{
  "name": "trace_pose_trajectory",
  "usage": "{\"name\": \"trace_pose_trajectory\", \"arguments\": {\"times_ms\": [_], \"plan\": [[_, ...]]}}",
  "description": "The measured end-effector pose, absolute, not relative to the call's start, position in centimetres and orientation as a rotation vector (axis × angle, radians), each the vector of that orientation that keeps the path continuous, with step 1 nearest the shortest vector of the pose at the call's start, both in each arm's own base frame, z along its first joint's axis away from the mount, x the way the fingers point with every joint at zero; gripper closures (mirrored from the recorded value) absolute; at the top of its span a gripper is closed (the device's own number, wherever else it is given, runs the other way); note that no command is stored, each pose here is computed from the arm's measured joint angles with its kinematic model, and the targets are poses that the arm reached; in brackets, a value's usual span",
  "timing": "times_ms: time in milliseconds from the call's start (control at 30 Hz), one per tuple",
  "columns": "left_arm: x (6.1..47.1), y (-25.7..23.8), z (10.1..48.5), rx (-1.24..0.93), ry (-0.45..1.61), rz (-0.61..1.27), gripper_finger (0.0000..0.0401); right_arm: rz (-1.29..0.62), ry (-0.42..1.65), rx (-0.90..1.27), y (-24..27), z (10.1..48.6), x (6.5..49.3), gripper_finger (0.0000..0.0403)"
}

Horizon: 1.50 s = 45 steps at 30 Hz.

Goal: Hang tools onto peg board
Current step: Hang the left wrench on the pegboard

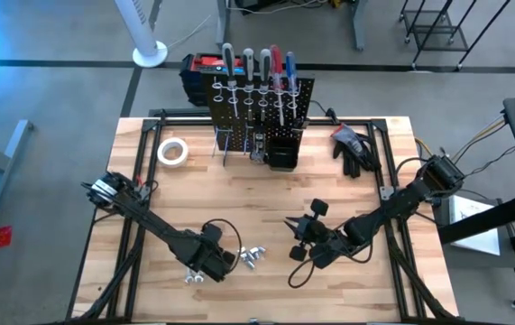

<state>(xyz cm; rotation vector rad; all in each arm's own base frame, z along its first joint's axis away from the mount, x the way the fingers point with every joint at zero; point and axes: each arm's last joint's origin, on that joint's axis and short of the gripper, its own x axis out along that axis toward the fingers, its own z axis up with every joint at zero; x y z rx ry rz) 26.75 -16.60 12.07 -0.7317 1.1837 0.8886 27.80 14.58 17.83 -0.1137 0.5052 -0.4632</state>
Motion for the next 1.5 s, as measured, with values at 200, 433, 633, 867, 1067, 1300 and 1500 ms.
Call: {"name": "trace_pose_trajectory", "arguments": {"times_ms": [200,433,633,867,1067,1300,1500], "plan": [[27.1,-16.4,11.9,-0.678,1.162,0.833,0.0385,-0.459,0.487,-0.1,14.5,18.5,27.7,0.037],[27.8,-16.4,13.1,-0.582,1.059,0.803,0.0385,-0.453,0.47,-0.084,14.5,19.2,27.5,0.0374],[28.5,-16.0,17.0,-0.356,0.887,0.792,0.0399,-0.447,0.469,-0.085,14.6,19.3,27.4,0.0379],[28.6,-14.4,19.8,-0.244,0.824,0.761,0.0399,-0.444,0.471,-0.08,14.8,19.2,27.2,0.0384],[25.8,-11.5,21.8,-0.198,0.64,0.822,0.0399,-0.437,0.47,-0.088,15.2,18.9,26.7,0.0385],[21.8,-8.3,21.7,-0.253,0.388,0.708,0.04,-0.46,0.46,-0.107,15.4,18.5,26.2,0.0384],[19.7,-5.3,20.1,-0.261,0.147,0.527,0.04,-0.461,0.459,-0.107,15.4,18.5,26.2,0.0384]]}}
